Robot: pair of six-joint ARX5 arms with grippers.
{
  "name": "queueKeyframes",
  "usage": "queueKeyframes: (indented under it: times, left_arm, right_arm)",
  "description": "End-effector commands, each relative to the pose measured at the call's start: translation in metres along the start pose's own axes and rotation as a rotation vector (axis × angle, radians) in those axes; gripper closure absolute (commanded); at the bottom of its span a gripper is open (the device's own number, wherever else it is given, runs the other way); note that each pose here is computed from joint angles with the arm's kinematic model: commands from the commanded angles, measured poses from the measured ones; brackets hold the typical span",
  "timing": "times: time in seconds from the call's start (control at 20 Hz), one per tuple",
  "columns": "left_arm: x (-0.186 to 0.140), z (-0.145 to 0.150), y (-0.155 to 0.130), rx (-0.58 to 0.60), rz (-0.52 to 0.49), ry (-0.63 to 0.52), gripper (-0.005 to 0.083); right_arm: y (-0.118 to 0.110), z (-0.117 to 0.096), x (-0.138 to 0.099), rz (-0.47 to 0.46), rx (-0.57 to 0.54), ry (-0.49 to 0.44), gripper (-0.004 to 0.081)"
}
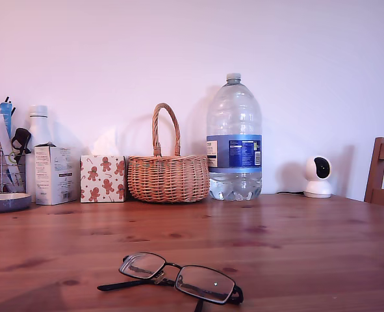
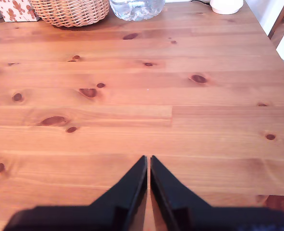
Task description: Pick up the glasses and open them, then place them back on the table
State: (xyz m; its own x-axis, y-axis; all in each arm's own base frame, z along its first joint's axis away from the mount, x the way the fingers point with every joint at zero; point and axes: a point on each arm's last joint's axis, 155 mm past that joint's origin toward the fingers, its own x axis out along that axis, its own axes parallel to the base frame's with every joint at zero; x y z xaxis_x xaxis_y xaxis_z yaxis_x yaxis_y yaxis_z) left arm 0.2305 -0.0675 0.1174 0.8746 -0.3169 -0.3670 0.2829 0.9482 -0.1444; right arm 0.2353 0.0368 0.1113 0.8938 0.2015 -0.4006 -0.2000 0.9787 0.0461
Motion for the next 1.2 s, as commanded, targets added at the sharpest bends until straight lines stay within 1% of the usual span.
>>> queueKeyframes:
  times: [0.0, 0.35, 0.45, 0.5, 0.6, 0.7, 0.95, 1.15]
  left_arm:
    - [0.001, 0.019, -0.002, 0.015, -0.009, -0.081, 0.0797]
    - [0.001, 0.019, -0.002, 0.015, -0.009, -0.081, 0.0797]
    - [0.001, 0.02, -0.003, 0.015, -0.013, -0.088, 0.0797]
    - [0.0, 0.022, -0.005, 0.016, -0.027, -0.096, 0.0797]
    - [-0.001, 0.031, -0.018, -0.026, -0.097, -0.127, 0.0797]
    - [-0.003, 0.035, -0.03, -0.017, -0.161, -0.141, 0.0797]
    - [-0.006, 0.035, -0.051, 0.04, -0.255, -0.143, 0.0797]
    - [-0.011, 0.039, -0.073, 0.112, -0.334, -0.172, 0.0797]
  right_arm:
    - [-0.001, 0.01, 0.003, -0.003, -0.006, -0.058, 0.0781]
    - [-0.001, 0.011, 0.003, -0.003, -0.006, -0.059, 0.0781]
    - [0.001, 0.012, 0.003, 0.006, 0.016, -0.065, 0.0781]
    - [0.003, 0.013, 0.003, 0.02, 0.048, -0.069, 0.0781]
    - [0.008, 0.014, 0.003, 0.05, 0.109, -0.07, 0.0781]
    - [0.012, 0.016, 0.002, 0.073, 0.143, -0.077, 0.0781]
    - [0.041, 0.018, 0.0, 0.206, 0.127, -0.072, 0.0781]
    - [0.076, 0.014, -0.006, 0.343, 0.078, -0.051, 0.0781]
